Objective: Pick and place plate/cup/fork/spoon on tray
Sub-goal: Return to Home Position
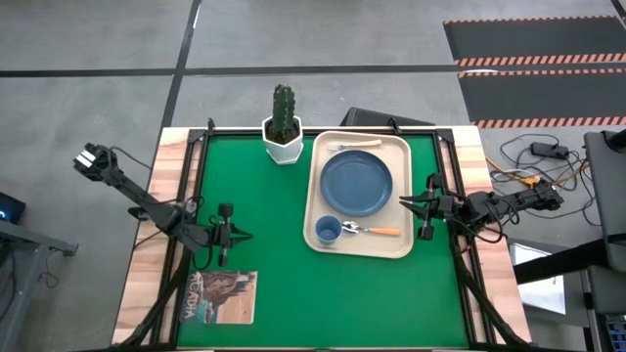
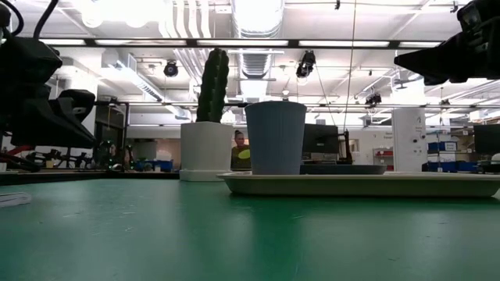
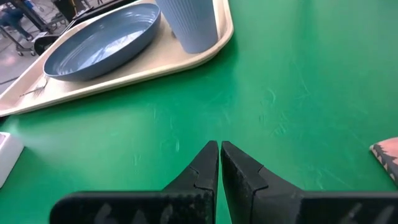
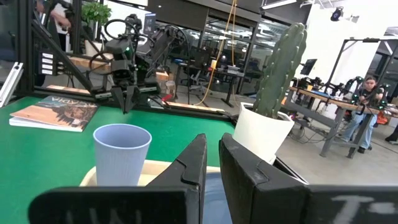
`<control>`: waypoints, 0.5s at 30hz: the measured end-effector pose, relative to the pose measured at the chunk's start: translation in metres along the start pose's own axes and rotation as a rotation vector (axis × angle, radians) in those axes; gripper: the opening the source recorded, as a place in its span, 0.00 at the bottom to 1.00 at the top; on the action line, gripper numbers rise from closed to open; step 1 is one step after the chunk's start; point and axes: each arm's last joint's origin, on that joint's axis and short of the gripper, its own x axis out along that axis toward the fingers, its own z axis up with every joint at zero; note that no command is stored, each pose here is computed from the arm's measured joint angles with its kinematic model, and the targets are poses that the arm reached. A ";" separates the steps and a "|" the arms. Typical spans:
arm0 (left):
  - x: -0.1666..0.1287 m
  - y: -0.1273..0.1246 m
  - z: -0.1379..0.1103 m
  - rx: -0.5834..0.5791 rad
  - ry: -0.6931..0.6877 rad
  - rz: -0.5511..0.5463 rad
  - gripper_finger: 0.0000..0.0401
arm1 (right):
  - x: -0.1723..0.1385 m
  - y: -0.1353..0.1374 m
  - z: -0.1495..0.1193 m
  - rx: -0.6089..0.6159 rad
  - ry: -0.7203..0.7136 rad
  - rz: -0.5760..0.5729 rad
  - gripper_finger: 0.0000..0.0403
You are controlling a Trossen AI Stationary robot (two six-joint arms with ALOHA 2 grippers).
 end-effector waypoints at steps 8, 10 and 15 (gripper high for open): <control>0.001 -0.001 -0.002 0.017 0.024 0.000 0.00 | 0.000 0.000 0.000 0.000 0.000 0.000 0.08; 0.002 -0.001 -0.003 0.020 0.029 0.000 0.00 | 0.000 0.000 0.000 0.000 0.000 0.000 0.08; 0.003 -0.002 -0.004 0.029 0.042 0.000 0.00 | 0.000 0.000 0.000 0.000 0.000 -0.001 0.08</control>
